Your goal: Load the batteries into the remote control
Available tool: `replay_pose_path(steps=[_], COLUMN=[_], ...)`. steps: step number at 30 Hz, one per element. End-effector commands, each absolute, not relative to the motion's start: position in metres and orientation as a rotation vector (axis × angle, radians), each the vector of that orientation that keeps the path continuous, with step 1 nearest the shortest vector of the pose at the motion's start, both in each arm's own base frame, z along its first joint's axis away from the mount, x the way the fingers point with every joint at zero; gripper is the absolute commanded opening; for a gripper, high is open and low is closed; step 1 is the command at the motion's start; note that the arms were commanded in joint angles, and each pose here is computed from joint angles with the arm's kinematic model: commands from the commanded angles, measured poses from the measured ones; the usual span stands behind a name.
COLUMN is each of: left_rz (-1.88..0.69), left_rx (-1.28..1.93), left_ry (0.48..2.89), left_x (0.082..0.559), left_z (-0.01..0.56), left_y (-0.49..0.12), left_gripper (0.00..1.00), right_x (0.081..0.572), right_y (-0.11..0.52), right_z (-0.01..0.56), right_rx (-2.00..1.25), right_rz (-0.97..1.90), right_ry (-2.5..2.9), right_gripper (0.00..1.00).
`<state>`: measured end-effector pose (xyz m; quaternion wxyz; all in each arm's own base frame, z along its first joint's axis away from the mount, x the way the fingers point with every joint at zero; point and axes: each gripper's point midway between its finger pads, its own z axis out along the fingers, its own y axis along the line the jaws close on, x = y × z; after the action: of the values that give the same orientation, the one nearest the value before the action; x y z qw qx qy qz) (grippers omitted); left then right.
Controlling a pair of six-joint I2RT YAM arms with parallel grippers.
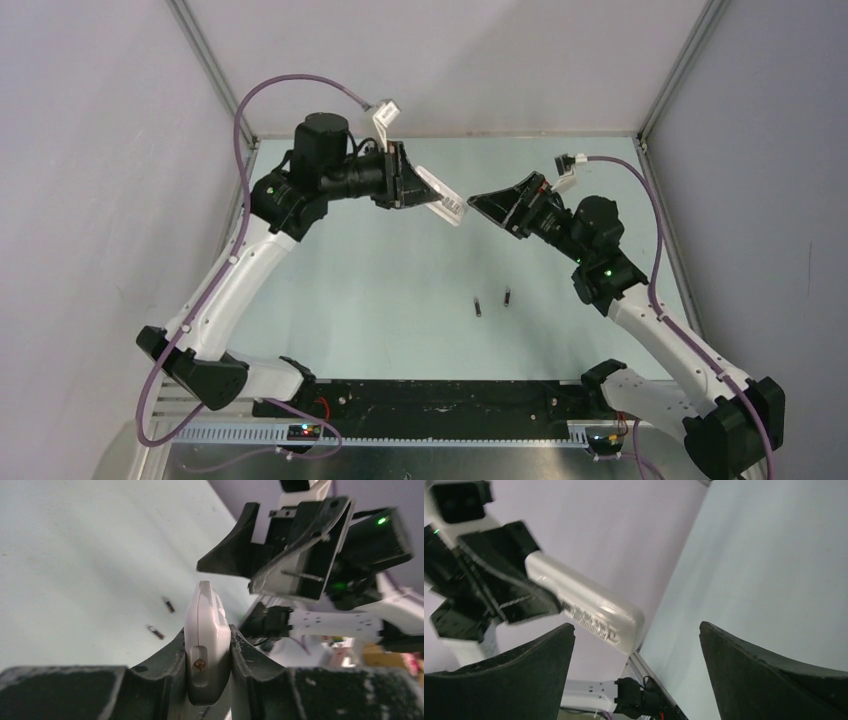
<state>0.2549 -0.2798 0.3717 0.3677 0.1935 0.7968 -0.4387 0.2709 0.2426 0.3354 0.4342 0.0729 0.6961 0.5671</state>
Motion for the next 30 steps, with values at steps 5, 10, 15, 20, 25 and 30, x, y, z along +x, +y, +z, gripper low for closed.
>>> replay_pose_path(steps=[5, 10, 15, 20, 25, 30], left_rz=[-1.39, -1.46, -1.504, -1.545, -1.575, -1.563], left_rx=[0.288, 0.247, 0.178, 0.167, 0.179, 0.171], left_ry=[2.021, 1.993, 1.956, 1.961, 1.951, 1.921], left_x=[0.25, 0.251, 0.26, 0.261, 0.261, 0.264], left_z=[0.43, 0.447, 0.46, 0.457, 0.46, 0.467], left_y=[-0.282, -0.284, -0.279, -0.281, -0.282, -0.274], left_gripper=[0.0, 0.0, 0.0, 0.0, 0.11, 0.36], right_x=[0.247, 0.25, 0.252, 0.258, 0.259, 0.262], right_y=[0.267, 0.277, 0.28, 0.276, 0.277, 0.278], right_z=[0.399, 0.423, 0.432, 0.439, 0.455, 0.455], right_rx=[0.014, 0.047, 0.083, 0.123, 0.112, 0.112], right_rz=[1.712, 1.898, 2.007, 2.019, 2.094, 2.117], right_ry=[1.498, 1.397, 1.34, 1.304, 1.255, 1.27], right_gripper=[0.99, 0.89, 0.69, 0.5, 0.3, 0.16])
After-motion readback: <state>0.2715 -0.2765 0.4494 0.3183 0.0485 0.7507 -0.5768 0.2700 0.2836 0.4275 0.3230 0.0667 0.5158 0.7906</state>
